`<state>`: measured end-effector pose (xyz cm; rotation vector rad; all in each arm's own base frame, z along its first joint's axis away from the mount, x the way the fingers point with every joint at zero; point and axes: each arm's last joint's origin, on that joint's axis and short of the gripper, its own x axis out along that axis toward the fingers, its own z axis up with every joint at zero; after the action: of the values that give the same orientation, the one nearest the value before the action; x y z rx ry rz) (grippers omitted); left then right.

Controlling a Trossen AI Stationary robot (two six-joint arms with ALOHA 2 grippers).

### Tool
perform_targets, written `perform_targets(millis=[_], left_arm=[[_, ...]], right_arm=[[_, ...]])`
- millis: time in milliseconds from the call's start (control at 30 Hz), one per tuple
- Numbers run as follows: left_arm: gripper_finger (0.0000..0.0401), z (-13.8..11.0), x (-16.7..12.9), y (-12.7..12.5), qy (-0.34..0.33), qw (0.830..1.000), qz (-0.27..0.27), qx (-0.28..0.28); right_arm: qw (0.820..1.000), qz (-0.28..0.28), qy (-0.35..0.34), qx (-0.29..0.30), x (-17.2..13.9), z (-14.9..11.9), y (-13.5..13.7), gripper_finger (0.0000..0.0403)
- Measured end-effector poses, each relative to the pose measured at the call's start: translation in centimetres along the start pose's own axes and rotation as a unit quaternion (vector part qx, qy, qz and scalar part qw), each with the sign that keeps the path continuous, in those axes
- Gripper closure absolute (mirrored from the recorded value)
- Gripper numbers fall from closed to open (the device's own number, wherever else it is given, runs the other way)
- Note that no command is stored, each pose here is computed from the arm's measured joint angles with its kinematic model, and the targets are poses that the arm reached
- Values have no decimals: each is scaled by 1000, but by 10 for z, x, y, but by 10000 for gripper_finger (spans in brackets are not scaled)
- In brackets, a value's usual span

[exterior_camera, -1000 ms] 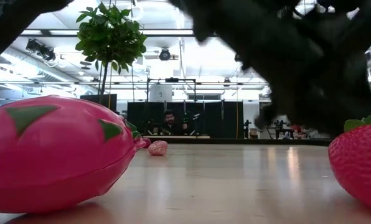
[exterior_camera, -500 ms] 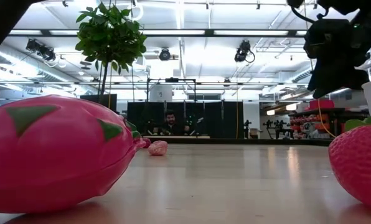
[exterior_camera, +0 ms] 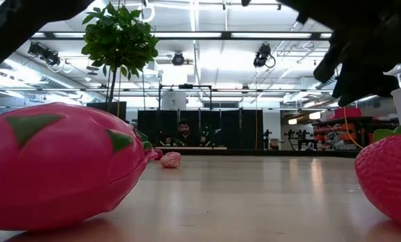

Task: Pick and placing Produce into tupperware
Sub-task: Put the peach into the white basket, then put the red cherry into the white basket

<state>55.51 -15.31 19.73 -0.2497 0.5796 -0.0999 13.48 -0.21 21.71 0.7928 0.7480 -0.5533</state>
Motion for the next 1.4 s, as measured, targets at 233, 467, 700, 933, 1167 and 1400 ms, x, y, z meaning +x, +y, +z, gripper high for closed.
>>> perform_targets(millis=[233, 467, 700, 933, 1167, 1400], left_arm=[[330, -3, 1, 1, 16, 1000, -8, 4], [282, -6, 1, 5, 37, 999, 2, 0], [249, 14, -17, 1, 19, 1000, -8, -2], [250, 58, -78, 3, 29, 999, -17, 2], [269, 104, -157, 18, 7, 1000, 2, 2], [258, 126, -241, 44, 34, 998, 55, 15]], right_arm=[[1000, 0, 0, 1, 0, 0, 0, 254], [1000, 0, 0, 17, 0, 0, 0, 254], [1000, 1, -1, 23, 0, 0, 0, 254], [999, 37, -11, -1, -1, 0, 8, 254], [987, 132, -88, -12, -5, 12, 29, 246], [966, 192, -162, -69, 9, 29, 60, 221]])
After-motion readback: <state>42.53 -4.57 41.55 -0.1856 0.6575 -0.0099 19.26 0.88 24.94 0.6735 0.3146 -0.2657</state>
